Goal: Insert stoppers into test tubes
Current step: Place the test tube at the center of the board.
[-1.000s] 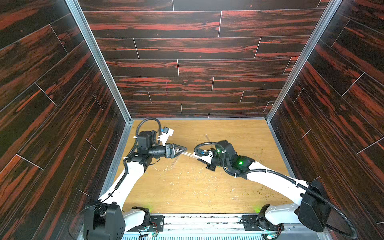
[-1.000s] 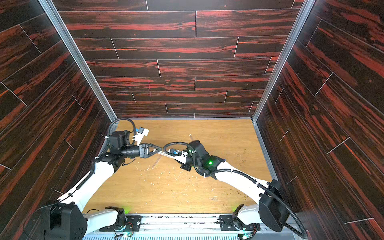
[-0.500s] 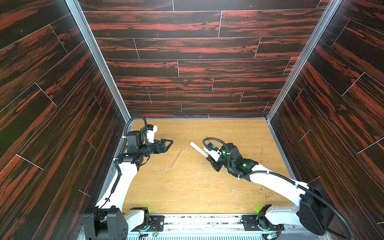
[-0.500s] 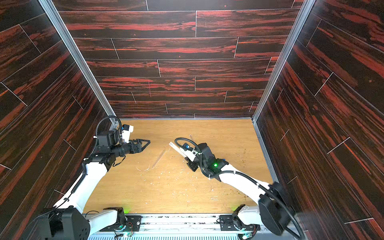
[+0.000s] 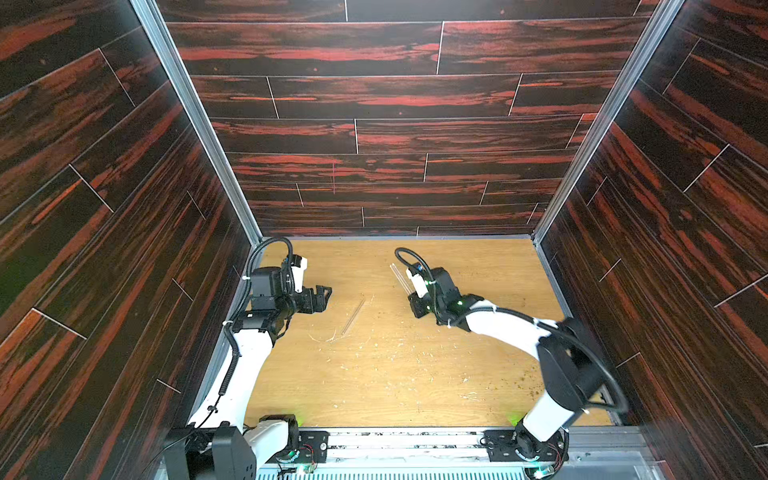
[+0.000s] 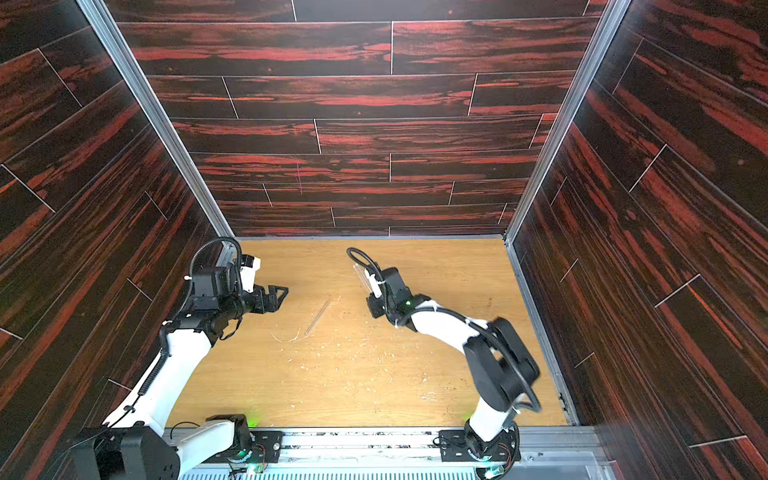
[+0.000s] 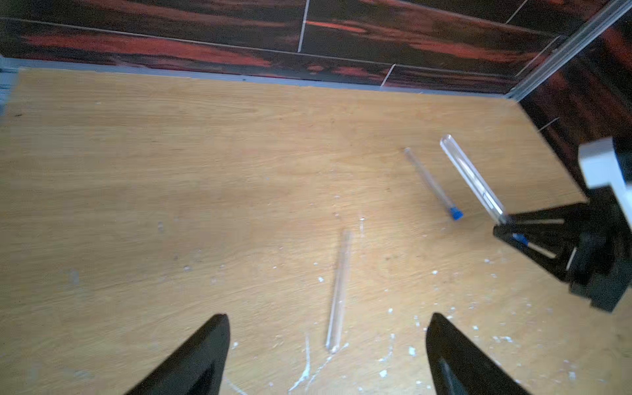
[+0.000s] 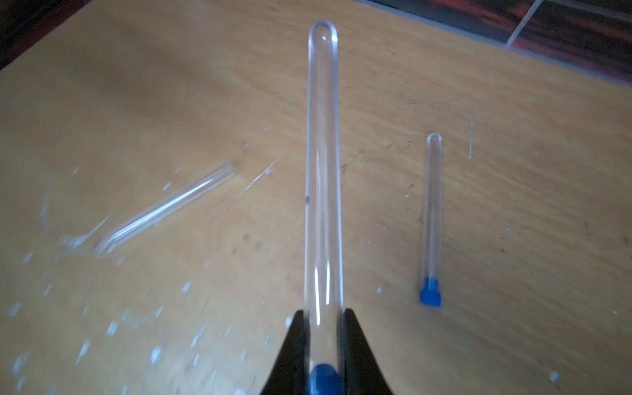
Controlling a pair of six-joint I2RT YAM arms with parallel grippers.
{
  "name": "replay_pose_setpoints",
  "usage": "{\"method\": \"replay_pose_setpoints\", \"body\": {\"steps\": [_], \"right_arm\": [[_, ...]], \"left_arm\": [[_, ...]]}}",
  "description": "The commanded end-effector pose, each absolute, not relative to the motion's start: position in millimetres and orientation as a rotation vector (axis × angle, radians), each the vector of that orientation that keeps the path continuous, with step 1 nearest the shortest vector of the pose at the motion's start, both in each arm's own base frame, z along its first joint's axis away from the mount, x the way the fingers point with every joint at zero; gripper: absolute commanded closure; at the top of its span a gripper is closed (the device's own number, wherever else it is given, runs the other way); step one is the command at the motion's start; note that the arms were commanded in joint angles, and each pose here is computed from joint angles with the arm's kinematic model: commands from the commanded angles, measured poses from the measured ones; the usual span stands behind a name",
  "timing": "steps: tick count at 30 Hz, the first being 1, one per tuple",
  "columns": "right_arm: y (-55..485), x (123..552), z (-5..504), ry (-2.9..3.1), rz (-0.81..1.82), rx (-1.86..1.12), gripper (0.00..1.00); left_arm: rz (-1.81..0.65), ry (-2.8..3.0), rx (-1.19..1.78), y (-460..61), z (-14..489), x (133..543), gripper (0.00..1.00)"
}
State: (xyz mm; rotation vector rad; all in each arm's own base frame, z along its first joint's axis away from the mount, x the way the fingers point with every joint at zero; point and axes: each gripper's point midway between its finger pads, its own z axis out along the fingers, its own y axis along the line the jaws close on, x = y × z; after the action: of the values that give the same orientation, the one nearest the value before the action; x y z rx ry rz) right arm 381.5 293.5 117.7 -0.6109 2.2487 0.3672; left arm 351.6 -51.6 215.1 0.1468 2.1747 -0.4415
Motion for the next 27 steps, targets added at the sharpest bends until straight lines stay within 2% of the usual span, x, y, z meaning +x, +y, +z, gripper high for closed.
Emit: {"method": "replay_pose_setpoints", "body": {"steps": [1, 12, 27], "right_arm": [[285, 395, 94, 2.347, 0.325, -0.507, 0.89], [290, 415, 48, 2.447, 0.261, -0.472, 0.88], [292, 422, 13, 2.528, 0.211, -0.463, 0.85]], "left_arm": [[-0.367, 2.17, 0.179, -44, 214, 347, 0.08], [-0.366, 2.169, 0.179, -44, 213, 346, 0.08], [-0.392, 2.166, 0.188, -47, 217, 345, 0.08]]}}
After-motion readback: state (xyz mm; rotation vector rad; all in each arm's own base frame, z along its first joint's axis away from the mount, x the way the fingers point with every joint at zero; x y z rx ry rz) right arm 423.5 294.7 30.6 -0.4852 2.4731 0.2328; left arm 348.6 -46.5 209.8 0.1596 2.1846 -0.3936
